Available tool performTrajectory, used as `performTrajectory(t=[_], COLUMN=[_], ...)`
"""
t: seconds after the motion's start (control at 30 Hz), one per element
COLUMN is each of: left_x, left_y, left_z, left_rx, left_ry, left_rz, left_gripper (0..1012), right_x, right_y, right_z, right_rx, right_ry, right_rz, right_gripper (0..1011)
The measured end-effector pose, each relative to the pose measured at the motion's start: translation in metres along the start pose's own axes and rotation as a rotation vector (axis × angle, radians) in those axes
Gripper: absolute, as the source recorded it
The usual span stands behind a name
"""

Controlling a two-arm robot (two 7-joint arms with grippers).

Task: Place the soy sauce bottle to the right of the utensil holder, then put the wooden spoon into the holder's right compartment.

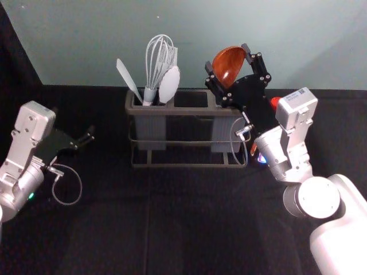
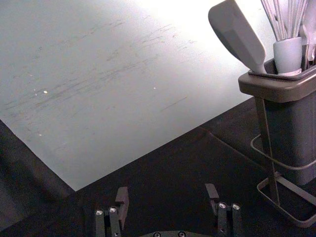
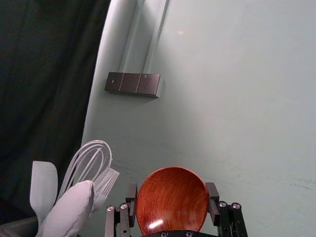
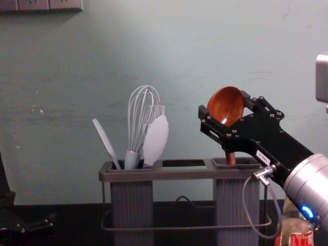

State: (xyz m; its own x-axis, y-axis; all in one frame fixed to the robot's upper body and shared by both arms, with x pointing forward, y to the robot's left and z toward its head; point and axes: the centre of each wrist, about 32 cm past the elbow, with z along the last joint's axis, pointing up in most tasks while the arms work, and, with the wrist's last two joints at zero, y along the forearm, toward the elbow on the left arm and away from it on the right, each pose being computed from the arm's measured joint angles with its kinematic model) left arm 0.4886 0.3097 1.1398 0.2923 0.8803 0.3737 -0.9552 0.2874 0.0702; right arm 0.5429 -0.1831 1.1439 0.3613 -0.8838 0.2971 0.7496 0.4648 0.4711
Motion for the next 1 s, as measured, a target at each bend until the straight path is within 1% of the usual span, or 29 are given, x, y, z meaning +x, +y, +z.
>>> performTrajectory(t=[0.03, 0.13, 0.17, 0.27, 0.5, 0.57, 0.67, 0.73, 0.77, 0.8, 0.9, 0.93, 1.0], left_x=[0.0, 0.0, 0.0, 0.0, 0.0, 0.0, 0.0, 0.0, 0.0, 0.0, 0.0, 0.0, 0.0], left_y=[0.0, 0.0, 0.0, 0.0, 0.0, 0.0, 0.0, 0.0, 0.0, 0.0, 0.0, 0.0, 0.0], left_z=[0.0, 0.0, 0.0, 0.0, 0.0, 0.0, 0.0, 0.0, 0.0, 0.0, 0.0, 0.0, 0.0], left_rx=[0.0, 0.0, 0.0, 0.0, 0.0, 0.0, 0.0, 0.0, 0.0, 0.0, 0.0, 0.0, 0.0], left_ry=[0.0, 0.0, 0.0, 0.0, 0.0, 0.0, 0.0, 0.0, 0.0, 0.0, 0.0, 0.0, 0.0], left_rz=[0.0, 0.0, 0.0, 0.0, 0.0, 0.0, 0.0, 0.0, 0.0, 0.0, 0.0, 0.0, 0.0], left_gripper=[1011, 1011, 1011, 1011, 1011, 1011, 1011, 1011, 1011, 1011, 1011, 1011, 1011], right_x=[0.0, 0.0, 0.0, 0.0, 0.002, 0.005, 0.009, 0.014, 0.015, 0.02, 0.027, 0.032, 0.038], right_y=[0.0, 0.0, 0.0, -0.001, -0.002, -0.003, -0.005, -0.006, -0.007, -0.009, -0.012, -0.014, -0.017], right_z=[0.0, 0.001, 0.001, 0.003, 0.012, 0.021, 0.029, 0.037, 0.039, 0.045, 0.052, 0.057, 0.061], right_rx=[0.0, 0.003, 0.006, 0.009, 0.031, 0.05, 0.056, 0.049, 0.045, 0.031, 0.001, -0.03, -0.068], right_ry=[0.0, 0.001, 0.003, 0.004, -0.003, -0.016, -0.033, -0.061, -0.069, -0.089, -0.115, -0.132, -0.147], right_rz=[0.001, 0.004, 0.004, 0.003, -0.003, -0.014, -0.02, -0.027, -0.029, -0.036, -0.051, -0.059, -0.066], right_gripper=[868, 917, 964, 1002, 1003, 1002, 1002, 1002, 1002, 1002, 1002, 1003, 1002])
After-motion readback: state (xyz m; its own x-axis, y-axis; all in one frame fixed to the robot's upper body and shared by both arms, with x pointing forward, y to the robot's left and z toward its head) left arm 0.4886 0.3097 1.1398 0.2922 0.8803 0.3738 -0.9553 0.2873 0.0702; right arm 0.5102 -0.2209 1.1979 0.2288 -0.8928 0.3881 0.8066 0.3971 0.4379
